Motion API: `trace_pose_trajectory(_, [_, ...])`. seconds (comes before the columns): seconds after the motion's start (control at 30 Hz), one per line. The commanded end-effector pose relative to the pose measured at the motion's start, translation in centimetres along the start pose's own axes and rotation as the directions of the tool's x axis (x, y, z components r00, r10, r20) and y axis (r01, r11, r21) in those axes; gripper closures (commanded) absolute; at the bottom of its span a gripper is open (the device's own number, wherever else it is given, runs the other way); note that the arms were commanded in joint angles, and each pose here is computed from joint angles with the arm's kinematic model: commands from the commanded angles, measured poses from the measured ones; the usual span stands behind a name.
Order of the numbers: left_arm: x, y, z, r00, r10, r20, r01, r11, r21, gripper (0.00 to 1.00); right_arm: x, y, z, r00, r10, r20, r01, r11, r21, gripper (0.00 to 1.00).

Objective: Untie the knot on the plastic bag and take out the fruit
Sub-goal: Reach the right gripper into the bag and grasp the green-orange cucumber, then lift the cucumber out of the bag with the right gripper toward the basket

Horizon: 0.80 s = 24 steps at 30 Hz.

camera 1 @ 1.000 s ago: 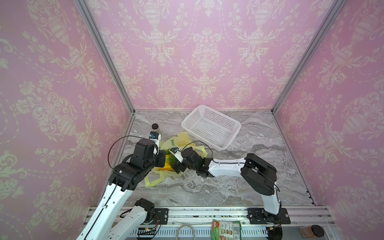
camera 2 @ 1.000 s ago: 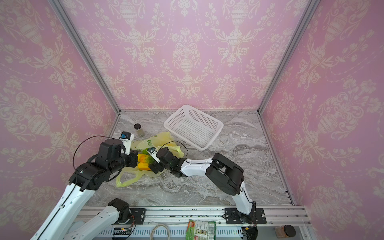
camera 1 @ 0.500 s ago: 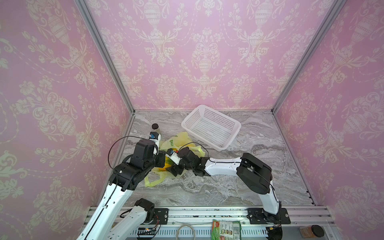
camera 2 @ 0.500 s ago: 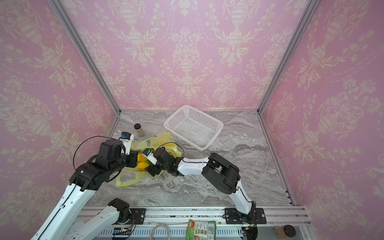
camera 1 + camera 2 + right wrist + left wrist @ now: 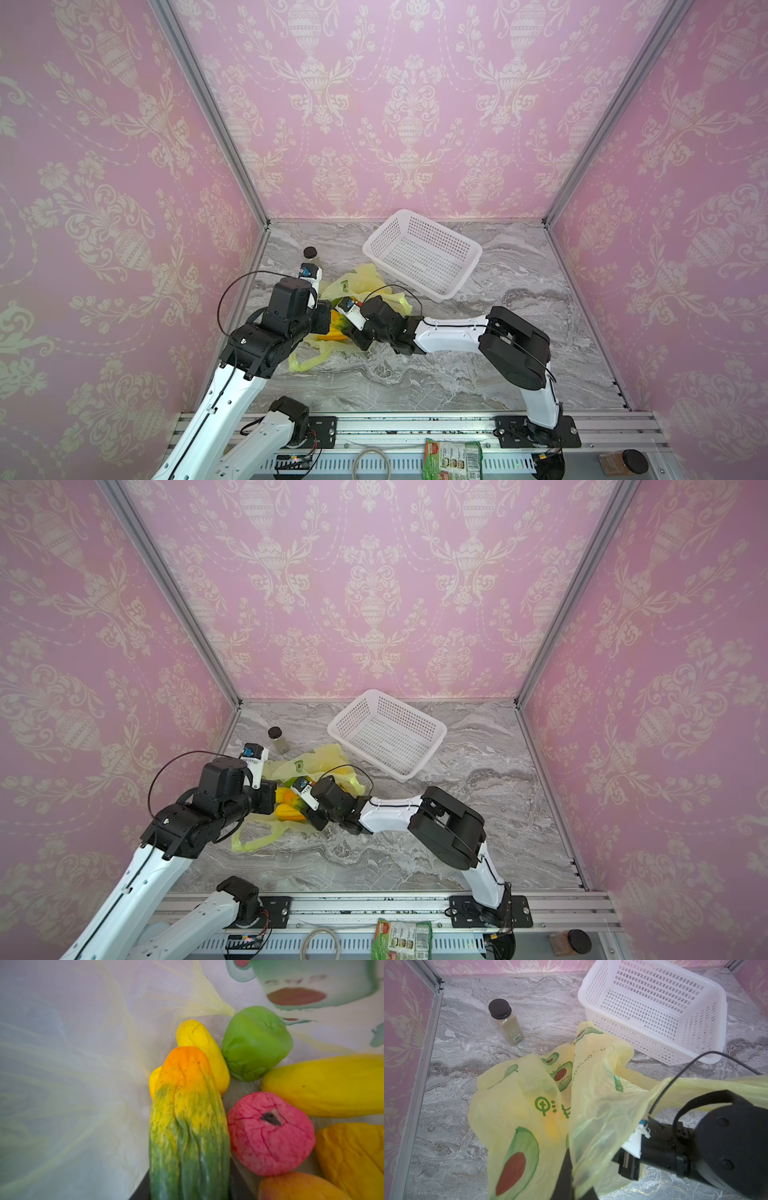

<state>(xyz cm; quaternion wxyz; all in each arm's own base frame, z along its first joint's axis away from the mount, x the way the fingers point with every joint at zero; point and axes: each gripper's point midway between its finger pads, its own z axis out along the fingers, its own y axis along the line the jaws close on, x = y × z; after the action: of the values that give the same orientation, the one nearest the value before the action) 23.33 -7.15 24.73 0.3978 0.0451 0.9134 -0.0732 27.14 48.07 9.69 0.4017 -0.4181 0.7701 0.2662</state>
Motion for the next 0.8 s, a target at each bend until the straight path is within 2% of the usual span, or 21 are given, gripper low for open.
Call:
trace_pose_trajectory(0.0, [0.2, 0.8, -0.2, 1.0, -0.008, 0.006, 0.008, 0.999, -0.038, 1.0, -3.1, 1.2, -3.7, 0.99, 0.027, 0.139, -0.021, 0.999, -0.045, 0.76])
trace_pose_trajectory(0.2, [0.4, 1.0, 0.4, 1.0, -0.007, -0.019, 0.006, 0.998, -0.056, 1.0, -3.9, 2.1, -10.0, 0.958, 0.006, 0.286, 0.019, 0.996, -0.083, 0.82])
trace_pose_trajectory(0.37, [0.4, 1.2, 0.1, 1.0, -0.011, -0.008, 0.01, 0.998, -0.066, 1.0, -3.9, 1.7, -15.2, 0.923, -0.016, 0.386, 0.04, 0.998, -0.056, 0.85])
trace_pose_trajectory(0.57, [0.3, 1.2, 0.2, 1.0, -0.009, -0.011, 0.008, 0.998, -0.064, 1.0, -3.8, -1.2, -20.3, 0.871, -0.041, 0.489, -0.011, 0.995, 0.103, 0.88])
trace_pose_trajectory(0.67, [0.3, 1.1, 0.2, 1.0, -0.01, -0.011, 0.009, 0.998, -0.059, 1.0, -3.8, -4.0, -22.0, 0.868, -0.031, 0.495, -0.095, 0.969, 0.226, 0.92])
trace_pose_trajectory(0.77, [0.3, 1.1, 0.1, 1.0, -0.01, -0.006, 0.01, 0.998, -0.055, 1.0, -3.5, -6.5, -23.8, 0.854, -0.005, 0.52, -0.19, 0.928, 0.321, 0.9])
